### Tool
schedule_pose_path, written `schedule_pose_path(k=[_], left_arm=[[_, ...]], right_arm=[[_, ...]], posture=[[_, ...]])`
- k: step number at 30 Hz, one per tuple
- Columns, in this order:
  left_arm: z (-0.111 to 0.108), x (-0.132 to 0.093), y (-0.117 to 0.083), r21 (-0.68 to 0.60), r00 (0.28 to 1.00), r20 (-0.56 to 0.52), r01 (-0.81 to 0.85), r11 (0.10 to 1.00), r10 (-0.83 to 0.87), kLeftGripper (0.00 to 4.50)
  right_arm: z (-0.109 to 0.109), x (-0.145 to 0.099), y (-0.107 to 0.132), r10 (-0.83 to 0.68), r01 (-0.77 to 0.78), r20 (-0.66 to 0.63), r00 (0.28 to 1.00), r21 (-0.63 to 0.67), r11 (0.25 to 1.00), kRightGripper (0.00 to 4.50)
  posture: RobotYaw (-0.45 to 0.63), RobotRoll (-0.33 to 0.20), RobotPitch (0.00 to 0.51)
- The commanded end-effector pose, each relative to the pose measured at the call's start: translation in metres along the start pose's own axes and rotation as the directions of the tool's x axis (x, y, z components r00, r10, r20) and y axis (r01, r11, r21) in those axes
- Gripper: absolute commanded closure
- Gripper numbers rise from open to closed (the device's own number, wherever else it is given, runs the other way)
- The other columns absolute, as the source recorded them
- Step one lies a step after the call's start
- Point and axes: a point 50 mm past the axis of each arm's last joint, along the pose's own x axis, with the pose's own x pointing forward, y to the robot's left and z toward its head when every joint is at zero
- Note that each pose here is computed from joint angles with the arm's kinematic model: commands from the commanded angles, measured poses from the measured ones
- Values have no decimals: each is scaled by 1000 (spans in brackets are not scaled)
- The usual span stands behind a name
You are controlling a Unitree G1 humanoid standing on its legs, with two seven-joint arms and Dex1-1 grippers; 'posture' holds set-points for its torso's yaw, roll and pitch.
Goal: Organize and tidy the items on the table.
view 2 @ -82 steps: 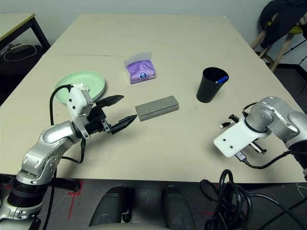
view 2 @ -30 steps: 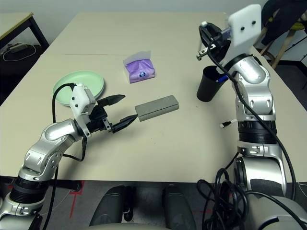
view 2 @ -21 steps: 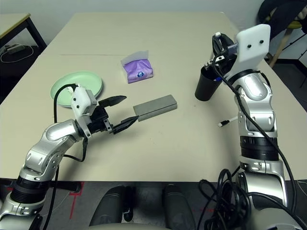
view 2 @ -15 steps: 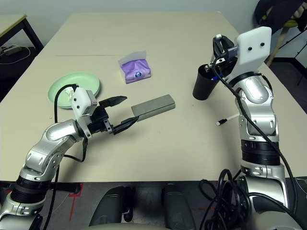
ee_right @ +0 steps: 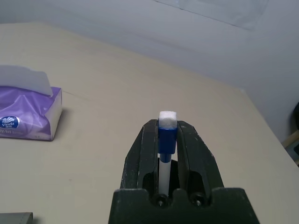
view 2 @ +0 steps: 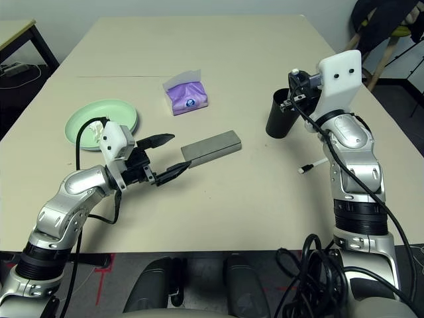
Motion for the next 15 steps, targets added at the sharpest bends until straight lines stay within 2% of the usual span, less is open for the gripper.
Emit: schedule_pose_path(k=[1,3,6,14,15], left_arm=[[0,1,-3,11,1000,-6,14,1000,-14,0],[0,1,-3,12,1000,-7,14,1000,-14,0],[0,1,-3,13,1000,-8,13,1000,-13,0],[0,0,-2,11,1000,-9,11,1000,-11,0],[0,0,-2,11,1000,-9,11,1000,-11,0]], right_arm=[[-9,-4,2,24,-25,-61,998,-5,1000,4083],[-11,-5,3,29,-29,-73,997,-1,1000,4083],[-13,-6,3,27,-28,-80,996,-5,1000,3081],[-14,-5,2,34,-36,-82,996,-21,999,13],[-13,-4,2,36,-38,-80,996,-24,999,13]], posture=[[-38,0,126],[-38,0,126],[-39,0,130],[-39,0,130],[-39,0,130]])
